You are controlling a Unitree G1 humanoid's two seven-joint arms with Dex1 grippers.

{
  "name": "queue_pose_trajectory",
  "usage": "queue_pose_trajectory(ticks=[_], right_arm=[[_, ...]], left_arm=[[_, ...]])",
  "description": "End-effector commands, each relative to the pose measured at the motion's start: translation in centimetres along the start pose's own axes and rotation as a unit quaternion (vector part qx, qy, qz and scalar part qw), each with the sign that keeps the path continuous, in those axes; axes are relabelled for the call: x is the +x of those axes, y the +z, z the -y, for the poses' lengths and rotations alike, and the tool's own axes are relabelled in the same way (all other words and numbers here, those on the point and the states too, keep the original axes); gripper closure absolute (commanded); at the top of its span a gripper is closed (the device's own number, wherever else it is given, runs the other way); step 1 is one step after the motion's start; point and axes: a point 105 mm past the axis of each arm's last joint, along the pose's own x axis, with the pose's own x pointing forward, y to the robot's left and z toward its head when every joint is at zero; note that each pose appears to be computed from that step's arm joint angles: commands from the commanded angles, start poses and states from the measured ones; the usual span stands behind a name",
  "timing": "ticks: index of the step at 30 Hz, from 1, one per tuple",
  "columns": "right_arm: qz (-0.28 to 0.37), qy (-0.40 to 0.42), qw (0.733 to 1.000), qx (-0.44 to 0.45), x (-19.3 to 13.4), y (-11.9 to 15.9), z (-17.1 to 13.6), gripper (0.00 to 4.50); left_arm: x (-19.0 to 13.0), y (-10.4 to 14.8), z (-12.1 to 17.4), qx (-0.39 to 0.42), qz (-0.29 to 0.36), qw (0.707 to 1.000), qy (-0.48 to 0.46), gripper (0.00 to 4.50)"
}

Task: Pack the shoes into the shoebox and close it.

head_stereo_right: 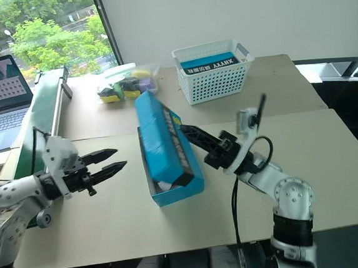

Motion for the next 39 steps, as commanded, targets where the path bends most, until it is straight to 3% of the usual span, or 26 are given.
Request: queue_pose_trajectory(ticks=[1,4,7,10,18,26,29,33,35,39], right_arm=[[-0.074,0.009,0.995,-0.071,2.3,-0.7,-0.5,4.45],[-0.135,-0.004,0.981,-0.137,5.2,-2.0,0.0,4.45],[-0.151,-0.049,0.975,-0.155,8.5,-2.7,2.2,4.45],[-0.195,-0.077,0.959,-0.192,9.9,-4.5,4.4,4.45],[-0.296,-0.115,0.925,-0.208,9.6,-9.0,9.1,4.45],[-0.330,-0.100,0.918,-0.196,8.9,-11.2,8.9,4.45],[-0.293,-0.110,0.928,-0.204,9.6,-9.9,8.6,4.45],[-0.160,-0.169,0.951,-0.205,9.7,-2.9,8.9,4.45],[-0.116,-0.206,0.947,-0.219,8.6,0.0,9.4,4.45],[-0.090,-0.312,0.907,-0.269,3.2,4.1,11.8,4.45]], left_arm=[[-2.0,0.5,0.8,0.014,-0.002,1.000,0.012,2.26],[-2.7,0.0,1.3,0.012,-0.014,1.000,0.017,2.26],[-2.9,-0.2,1.4,0.010,-0.018,1.000,0.022,2.26],[-2.8,-0.2,1.4,0.010,-0.017,1.000,0.024,2.26],[-2.5,-0.1,1.6,0.010,-0.013,0.999,0.029,2.26],[-2.3,0.0,1.4,0.008,-0.007,0.999,0.047,2.26],[-2.1,-0.1,0.7,0.000,0.005,0.997,0.074,2.26],[-2.1,-0.6,-0.4,-0.030,0.025,0.989,0.140,2.26],[-2.3,-0.8,-0.9,-0.044,0.037,0.982,0.179,2.26],[-2.9,-2.2,-2.5,-0.081,0.065,0.942,0.318,2.26]])
